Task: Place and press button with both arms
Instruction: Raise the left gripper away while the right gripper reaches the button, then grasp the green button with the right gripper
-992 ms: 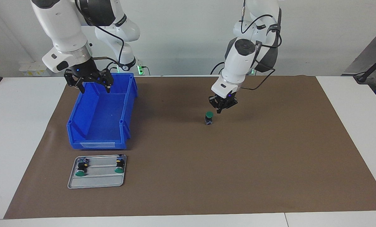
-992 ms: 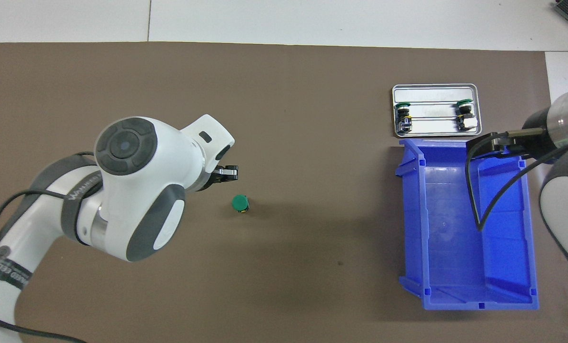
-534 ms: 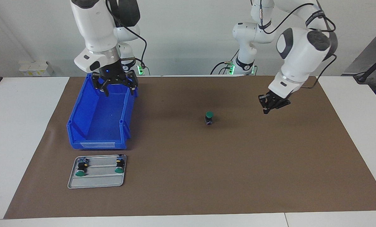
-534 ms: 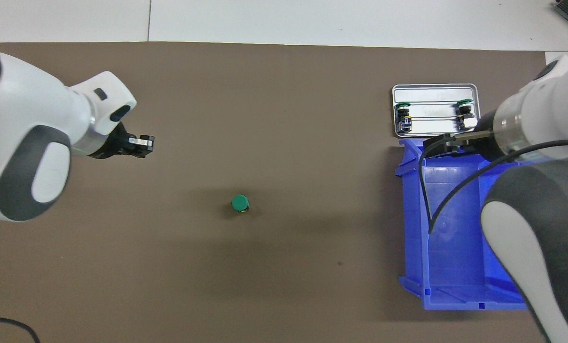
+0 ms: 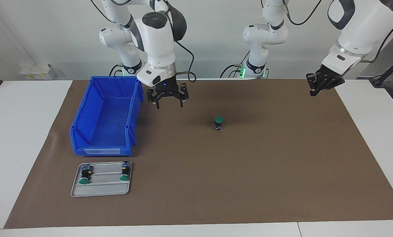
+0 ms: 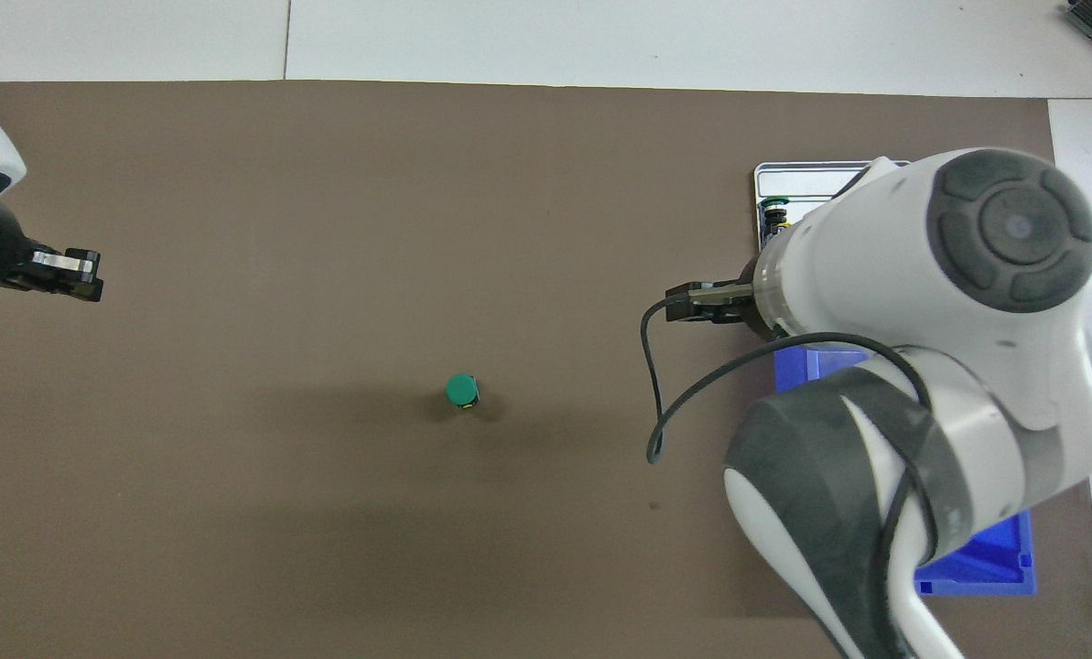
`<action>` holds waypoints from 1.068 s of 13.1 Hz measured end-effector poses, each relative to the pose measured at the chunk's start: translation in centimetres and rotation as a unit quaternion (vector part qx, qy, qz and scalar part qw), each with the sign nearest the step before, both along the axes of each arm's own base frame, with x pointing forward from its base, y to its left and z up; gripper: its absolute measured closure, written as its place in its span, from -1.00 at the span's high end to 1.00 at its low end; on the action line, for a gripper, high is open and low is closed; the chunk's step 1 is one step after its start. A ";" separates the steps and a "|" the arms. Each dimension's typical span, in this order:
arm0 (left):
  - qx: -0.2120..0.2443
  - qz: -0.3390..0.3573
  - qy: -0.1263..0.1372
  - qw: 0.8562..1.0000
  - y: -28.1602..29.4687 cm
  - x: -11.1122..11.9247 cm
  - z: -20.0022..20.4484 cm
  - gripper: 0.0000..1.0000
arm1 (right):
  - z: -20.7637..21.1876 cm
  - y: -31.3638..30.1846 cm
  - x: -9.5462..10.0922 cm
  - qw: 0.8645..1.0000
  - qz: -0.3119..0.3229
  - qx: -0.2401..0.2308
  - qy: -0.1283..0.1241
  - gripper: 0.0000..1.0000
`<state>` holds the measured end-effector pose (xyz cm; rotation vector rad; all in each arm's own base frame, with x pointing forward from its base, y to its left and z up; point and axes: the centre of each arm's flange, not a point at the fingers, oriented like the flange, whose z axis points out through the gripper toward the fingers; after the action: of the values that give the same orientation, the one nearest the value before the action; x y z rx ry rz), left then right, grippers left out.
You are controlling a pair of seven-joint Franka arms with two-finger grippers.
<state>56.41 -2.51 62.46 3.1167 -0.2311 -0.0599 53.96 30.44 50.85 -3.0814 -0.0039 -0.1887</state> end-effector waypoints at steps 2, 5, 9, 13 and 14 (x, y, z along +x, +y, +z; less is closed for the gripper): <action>0.000 -0.003 0.000 1.000 -0.4 0.1 -0.2 -0.47 | -3.1 3.9 -0.3 1.000 -0.015 0.012 -0.004 0.98; 0.000 -0.003 -0.002 1.000 -0.6 0.4 -0.5 0.25 | -6.1 7.5 -1.0 0.999 -0.042 0.023 -0.003 0.98; 0.000 -0.001 -0.009 1.000 -0.5 0.7 -1.4 0.97 | -9.1 11.4 -2.1 0.998 -0.052 0.032 -0.001 0.97; -0.001 0.004 -0.013 1.000 -0.4 0.7 -1.6 0.98 | -12.8 15.5 -3.5 0.998 -0.061 0.032 0.010 0.95; -0.001 0.005 -0.015 1.000 -0.4 0.7 -1.6 0.98 | -14.2 16.6 -4.0 0.997 -0.065 0.030 0.012 0.95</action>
<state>57.15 -2.95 60.90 3.1193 -0.2145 -0.0120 49.98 47.02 36.62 -3.0243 0.1986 -0.1537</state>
